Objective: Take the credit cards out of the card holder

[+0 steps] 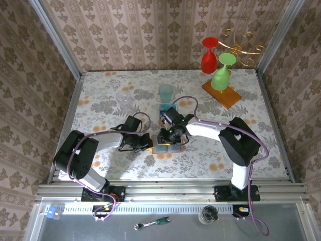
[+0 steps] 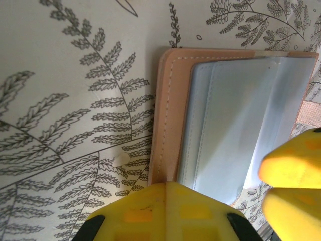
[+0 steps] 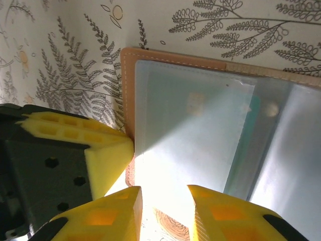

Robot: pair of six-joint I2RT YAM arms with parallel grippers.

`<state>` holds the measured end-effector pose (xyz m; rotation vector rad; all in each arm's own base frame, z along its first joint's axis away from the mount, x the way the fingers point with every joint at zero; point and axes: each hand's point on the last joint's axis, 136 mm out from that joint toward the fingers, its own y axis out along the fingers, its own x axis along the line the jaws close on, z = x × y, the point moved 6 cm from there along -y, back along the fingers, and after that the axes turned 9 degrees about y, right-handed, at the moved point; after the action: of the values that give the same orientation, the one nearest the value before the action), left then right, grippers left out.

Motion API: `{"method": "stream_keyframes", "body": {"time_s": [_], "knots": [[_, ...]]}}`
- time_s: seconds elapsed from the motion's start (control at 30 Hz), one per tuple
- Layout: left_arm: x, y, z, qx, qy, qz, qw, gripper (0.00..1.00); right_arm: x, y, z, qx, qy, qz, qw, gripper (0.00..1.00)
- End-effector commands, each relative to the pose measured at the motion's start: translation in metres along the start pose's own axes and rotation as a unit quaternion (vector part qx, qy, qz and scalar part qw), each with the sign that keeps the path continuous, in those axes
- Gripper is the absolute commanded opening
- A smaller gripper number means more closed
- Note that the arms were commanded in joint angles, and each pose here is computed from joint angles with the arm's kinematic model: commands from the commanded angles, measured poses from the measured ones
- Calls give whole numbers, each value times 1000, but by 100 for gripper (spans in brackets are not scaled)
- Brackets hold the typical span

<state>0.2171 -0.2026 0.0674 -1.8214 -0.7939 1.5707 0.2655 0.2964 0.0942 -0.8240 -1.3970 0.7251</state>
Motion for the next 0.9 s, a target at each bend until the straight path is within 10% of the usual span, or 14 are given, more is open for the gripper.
{"method": "stream_keyframes", "body": {"time_s": [0.0, 0.87], "knots": [[7, 3, 3, 12, -4, -18, 1000, 0, 7, 6, -1, 8, 10, -13, 1000, 31], [13, 3, 3, 18, -6, -32, 999, 0, -15, 4, 0, -9, 17, 40, 999, 29]]}}
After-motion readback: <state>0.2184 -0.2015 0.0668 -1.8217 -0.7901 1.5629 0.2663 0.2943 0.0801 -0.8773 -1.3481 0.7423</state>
